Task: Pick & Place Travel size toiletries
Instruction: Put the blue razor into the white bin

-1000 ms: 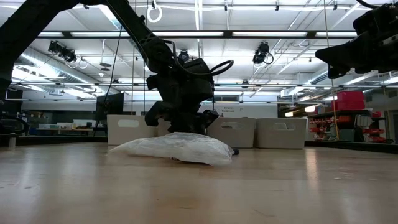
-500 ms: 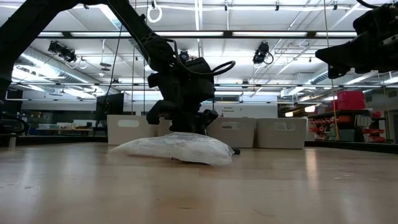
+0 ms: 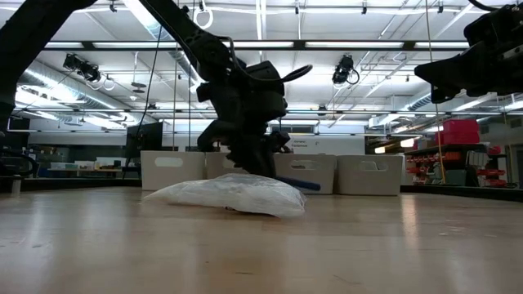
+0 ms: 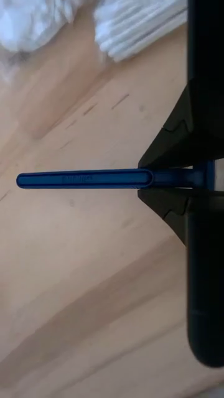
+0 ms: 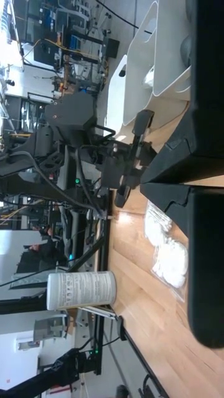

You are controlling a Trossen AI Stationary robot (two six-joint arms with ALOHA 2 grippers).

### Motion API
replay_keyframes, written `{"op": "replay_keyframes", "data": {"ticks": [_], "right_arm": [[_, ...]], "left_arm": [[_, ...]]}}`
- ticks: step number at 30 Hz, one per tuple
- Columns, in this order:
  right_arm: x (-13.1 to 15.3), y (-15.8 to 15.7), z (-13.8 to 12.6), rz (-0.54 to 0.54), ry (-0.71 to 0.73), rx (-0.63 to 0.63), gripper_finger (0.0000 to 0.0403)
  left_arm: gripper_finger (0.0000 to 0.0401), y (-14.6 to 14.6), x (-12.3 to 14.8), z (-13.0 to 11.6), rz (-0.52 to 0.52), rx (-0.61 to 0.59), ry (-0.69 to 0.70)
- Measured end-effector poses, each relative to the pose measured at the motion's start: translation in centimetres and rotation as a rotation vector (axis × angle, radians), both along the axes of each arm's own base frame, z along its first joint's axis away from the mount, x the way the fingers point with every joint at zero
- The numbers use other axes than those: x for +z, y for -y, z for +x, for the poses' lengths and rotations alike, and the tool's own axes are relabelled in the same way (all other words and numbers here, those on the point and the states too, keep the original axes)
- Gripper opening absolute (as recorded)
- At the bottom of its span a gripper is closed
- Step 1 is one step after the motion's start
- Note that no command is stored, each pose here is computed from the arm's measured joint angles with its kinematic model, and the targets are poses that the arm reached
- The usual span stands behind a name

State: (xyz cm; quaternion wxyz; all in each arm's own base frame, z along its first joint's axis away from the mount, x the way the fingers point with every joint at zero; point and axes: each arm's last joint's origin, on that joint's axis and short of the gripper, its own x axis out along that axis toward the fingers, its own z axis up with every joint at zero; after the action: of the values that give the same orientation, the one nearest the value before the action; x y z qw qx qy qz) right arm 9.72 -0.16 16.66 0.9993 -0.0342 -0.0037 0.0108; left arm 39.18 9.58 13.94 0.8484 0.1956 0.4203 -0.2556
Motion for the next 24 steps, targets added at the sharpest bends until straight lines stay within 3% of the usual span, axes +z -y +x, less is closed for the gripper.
{"op": "replay_keyframes", "data": {"ticks": [6, 12, 17, 24], "right_arm": [[0.0, 0.0, 0.0, 0.000, 0.000, 0.001, 0.0014], [0.0, 0.0, 0.0, 0.000, 0.000, 0.000, 0.0014], [0.0, 0.0, 0.0, 0.000, 0.000, 0.001, 0.0014], [0.0, 0.0, 0.0, 0.000, 0.000, 0.001, 0.0014]], "left_arm": [[0.0050, 0.0, 1.8, -0.3, 0.037, 0.016, 0.029], [0.0049, 0.1, 5.4, -0.9, 0.061, 0.084, 0.104], [0.0048, 0.2, 8.0, -1.6, 0.012, 0.182, 0.148], [0.0045, 0.4, 9.7, -2.2, -0.092, 0.324, 0.155]]}}
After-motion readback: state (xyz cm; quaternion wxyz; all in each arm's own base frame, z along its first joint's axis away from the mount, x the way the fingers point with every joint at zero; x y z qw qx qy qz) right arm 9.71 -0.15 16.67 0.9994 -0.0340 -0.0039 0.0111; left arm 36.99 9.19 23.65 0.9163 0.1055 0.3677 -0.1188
